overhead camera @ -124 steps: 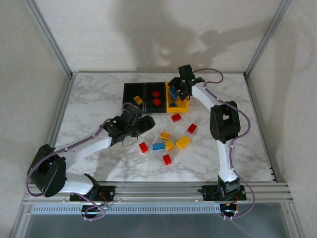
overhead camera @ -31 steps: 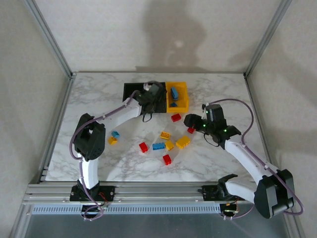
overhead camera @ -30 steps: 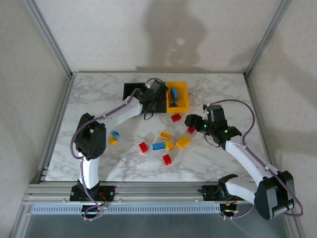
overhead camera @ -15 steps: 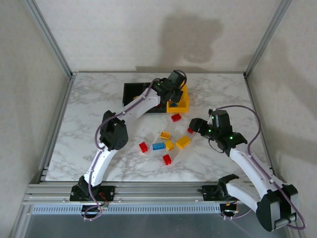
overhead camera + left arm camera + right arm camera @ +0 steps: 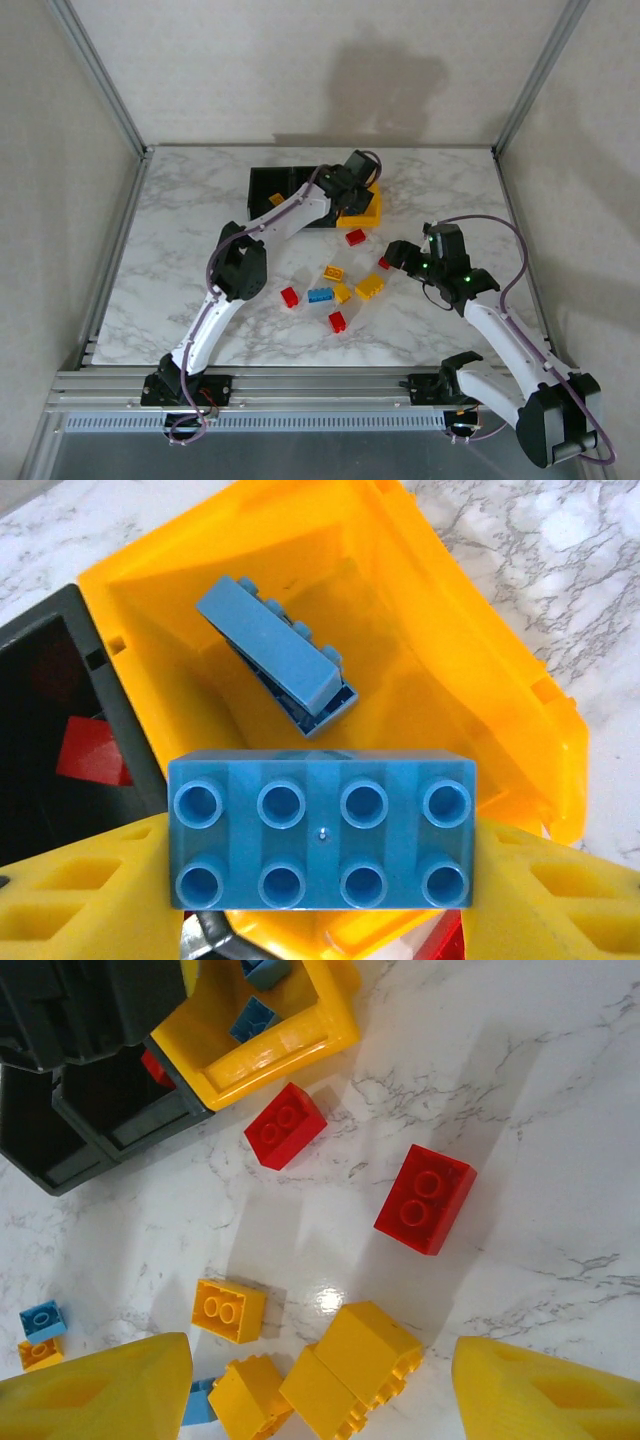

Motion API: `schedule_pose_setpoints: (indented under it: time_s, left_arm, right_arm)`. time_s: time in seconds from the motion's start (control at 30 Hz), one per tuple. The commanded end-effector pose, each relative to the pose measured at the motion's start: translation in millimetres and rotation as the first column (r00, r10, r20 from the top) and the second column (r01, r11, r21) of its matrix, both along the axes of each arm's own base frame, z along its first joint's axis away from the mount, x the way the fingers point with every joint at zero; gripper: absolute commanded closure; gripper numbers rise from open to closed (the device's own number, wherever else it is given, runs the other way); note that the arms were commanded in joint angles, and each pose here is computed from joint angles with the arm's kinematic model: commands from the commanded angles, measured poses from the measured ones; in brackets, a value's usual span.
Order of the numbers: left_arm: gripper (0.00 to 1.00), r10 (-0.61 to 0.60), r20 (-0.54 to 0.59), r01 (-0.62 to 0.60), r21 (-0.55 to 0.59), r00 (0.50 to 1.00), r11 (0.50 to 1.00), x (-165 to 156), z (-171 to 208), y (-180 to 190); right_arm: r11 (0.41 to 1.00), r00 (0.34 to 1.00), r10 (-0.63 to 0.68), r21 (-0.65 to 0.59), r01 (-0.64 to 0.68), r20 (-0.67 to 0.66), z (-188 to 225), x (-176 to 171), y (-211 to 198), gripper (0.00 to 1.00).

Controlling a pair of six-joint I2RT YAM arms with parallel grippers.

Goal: Sort the legos into containers by color
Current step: Place the lego in the container.

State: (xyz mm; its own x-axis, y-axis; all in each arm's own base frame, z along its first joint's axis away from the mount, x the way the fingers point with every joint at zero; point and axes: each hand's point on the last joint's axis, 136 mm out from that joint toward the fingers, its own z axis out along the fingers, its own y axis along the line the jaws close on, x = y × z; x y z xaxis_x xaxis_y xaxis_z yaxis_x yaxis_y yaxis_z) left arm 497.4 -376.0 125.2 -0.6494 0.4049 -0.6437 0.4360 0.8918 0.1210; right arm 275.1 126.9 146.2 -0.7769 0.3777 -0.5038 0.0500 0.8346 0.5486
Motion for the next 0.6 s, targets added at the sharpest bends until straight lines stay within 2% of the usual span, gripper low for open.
schedule_pose_setpoints:
  time_s: [0.0,0.3,0.57]
  left_arm:
    - [0.38,-0.037,0.036,0.038,-0.016,0.999,0.999,7,2,-14]
    - [0.36,-0.039,0.030,0.039,-0.001,0.999,0.999,13,-20,-18]
    - [0.26,-0.027,0.022,0.027,0.009,0.999,1.000,13,-26,-15]
  right_arm:
    - [1.000,1.000,-0.028,-0.008,0.028,-0.007,-2,-1,-7,0.31]
    - [0.999,0.999,-0.039,-0.011,0.039,-0.006,0,2,-12,0.30]
    - [0.999,0.999,-0.035,-0.004,0.035,-0.007,1,6,-11,0.31]
